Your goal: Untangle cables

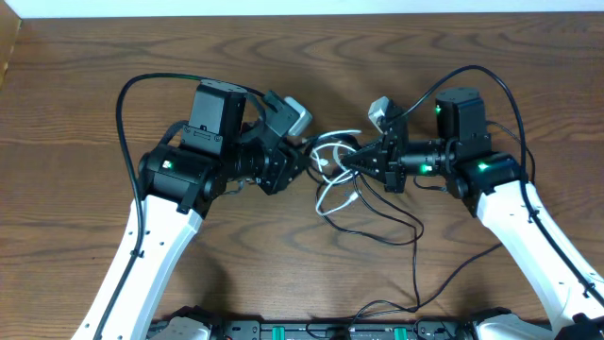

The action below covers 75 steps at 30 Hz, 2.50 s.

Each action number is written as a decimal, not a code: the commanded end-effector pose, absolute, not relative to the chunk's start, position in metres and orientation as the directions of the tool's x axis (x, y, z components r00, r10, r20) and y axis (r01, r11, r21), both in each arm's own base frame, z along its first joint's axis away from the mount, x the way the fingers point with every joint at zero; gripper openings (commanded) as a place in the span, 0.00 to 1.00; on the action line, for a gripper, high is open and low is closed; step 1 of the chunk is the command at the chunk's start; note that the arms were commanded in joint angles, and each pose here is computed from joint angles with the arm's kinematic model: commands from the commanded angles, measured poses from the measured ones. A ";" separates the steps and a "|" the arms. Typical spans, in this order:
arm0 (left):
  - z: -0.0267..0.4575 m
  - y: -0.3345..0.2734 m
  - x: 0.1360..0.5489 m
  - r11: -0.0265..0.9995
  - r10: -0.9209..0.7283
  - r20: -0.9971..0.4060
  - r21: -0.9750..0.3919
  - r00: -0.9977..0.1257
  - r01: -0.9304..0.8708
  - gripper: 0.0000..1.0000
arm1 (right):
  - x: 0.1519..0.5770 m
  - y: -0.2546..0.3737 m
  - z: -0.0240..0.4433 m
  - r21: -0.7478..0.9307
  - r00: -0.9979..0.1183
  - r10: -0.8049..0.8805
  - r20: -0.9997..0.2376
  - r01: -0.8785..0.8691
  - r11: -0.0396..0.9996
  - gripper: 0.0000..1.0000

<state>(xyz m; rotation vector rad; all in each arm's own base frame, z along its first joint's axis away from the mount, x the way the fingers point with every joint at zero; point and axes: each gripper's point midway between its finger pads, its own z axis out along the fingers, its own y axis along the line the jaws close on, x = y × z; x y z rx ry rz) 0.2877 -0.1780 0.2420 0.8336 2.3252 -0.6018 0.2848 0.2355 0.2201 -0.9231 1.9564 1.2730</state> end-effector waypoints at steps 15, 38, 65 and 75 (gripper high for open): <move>0.235 -0.142 0.306 0.885 0.272 -0.601 -0.151 -0.752 0.441 0.33 | 0.315 0.209 0.202 0.540 -0.686 -0.145 -0.713 -0.670 0.510 0.01; 0.297 -0.212 0.307 0.641 0.126 -0.742 -0.446 -0.658 0.625 0.77 | 0.331 0.231 0.265 0.680 -0.709 0.067 -0.702 -0.640 0.359 0.01; 0.299 -0.224 0.300 0.617 0.145 -0.745 -0.446 -0.651 0.648 0.30 | 0.305 0.271 0.285 0.637 -0.653 0.017 -0.757 -0.733 0.240 0.01; 0.292 -0.218 0.302 0.652 0.149 -0.731 -0.434 -0.666 0.621 0.08 | 0.322 0.260 0.269 0.635 -0.667 0.040 -0.744 -0.687 0.354 0.01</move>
